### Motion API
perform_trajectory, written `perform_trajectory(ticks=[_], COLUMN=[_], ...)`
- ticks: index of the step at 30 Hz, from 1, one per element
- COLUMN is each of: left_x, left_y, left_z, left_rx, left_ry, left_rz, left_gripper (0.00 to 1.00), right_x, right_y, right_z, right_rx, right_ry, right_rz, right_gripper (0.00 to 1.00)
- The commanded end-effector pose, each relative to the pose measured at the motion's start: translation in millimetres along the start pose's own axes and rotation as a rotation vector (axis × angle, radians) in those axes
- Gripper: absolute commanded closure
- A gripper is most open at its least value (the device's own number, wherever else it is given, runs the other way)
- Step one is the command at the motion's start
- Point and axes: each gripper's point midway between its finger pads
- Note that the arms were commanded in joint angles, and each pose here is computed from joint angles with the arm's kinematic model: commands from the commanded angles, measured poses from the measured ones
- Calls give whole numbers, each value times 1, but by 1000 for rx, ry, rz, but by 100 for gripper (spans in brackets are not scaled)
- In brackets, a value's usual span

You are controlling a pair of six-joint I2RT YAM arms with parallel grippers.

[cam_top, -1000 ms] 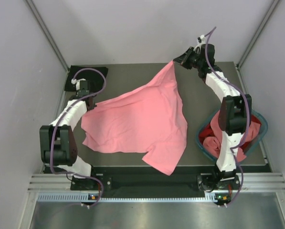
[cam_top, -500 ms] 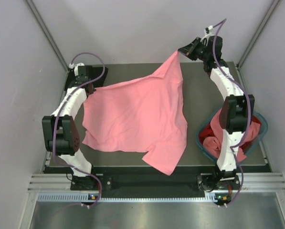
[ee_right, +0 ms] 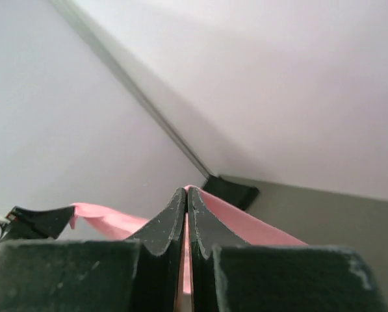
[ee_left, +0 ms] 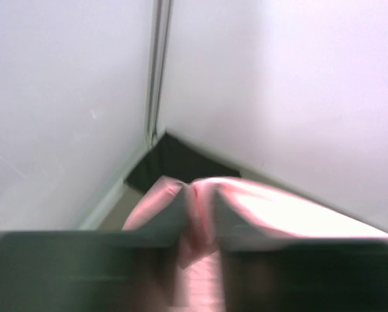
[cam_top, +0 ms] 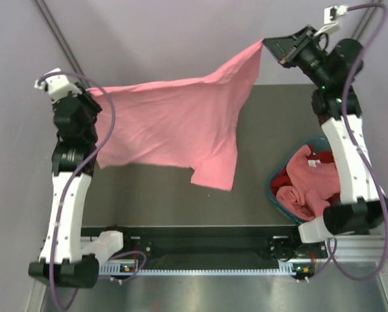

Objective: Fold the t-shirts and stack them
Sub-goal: Flatten the tshirt out

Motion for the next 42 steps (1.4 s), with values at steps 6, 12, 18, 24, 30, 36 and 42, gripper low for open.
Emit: perform_trajectory(ticks=[6, 12, 18, 24, 30, 36, 42], left_x=[-101, -133, -143, -108, -65, 2, 82], left_y=[118, 174, 186, 143, 89, 27, -36], left_z=[35, 49, 41, 19, 6, 3, -5], left_rx=[37, 98, 153, 162, 105, 0, -51], left_ry=[44, 117, 151, 139, 84, 8, -77], left_rz=[-346, -426, -411, -271, -161, -59, 60], left_gripper=[100, 100, 100, 100, 100, 100, 100], right_x=[-32, -45, -51, -33, -14, 29, 72], right_y=[119, 173, 182, 137, 78, 9, -38], right_z=[138, 178, 188, 144, 87, -6, -91], right_rx=[-146, -197, -196, -125, -43, 74, 157], right_ry=[180, 189, 172, 124, 103, 119, 121], right_rz=[-157, -233, -235, -174, -118, -28, 35], right_gripper=[100, 100, 100, 100, 100, 100, 100])
Point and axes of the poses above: each gripper's point midway between its finger pads, its own y axis back along the fingers, its own z axis along the line the jaws close on, x = y × z, and after that the axes turned 3 degrees about -y, right-handed
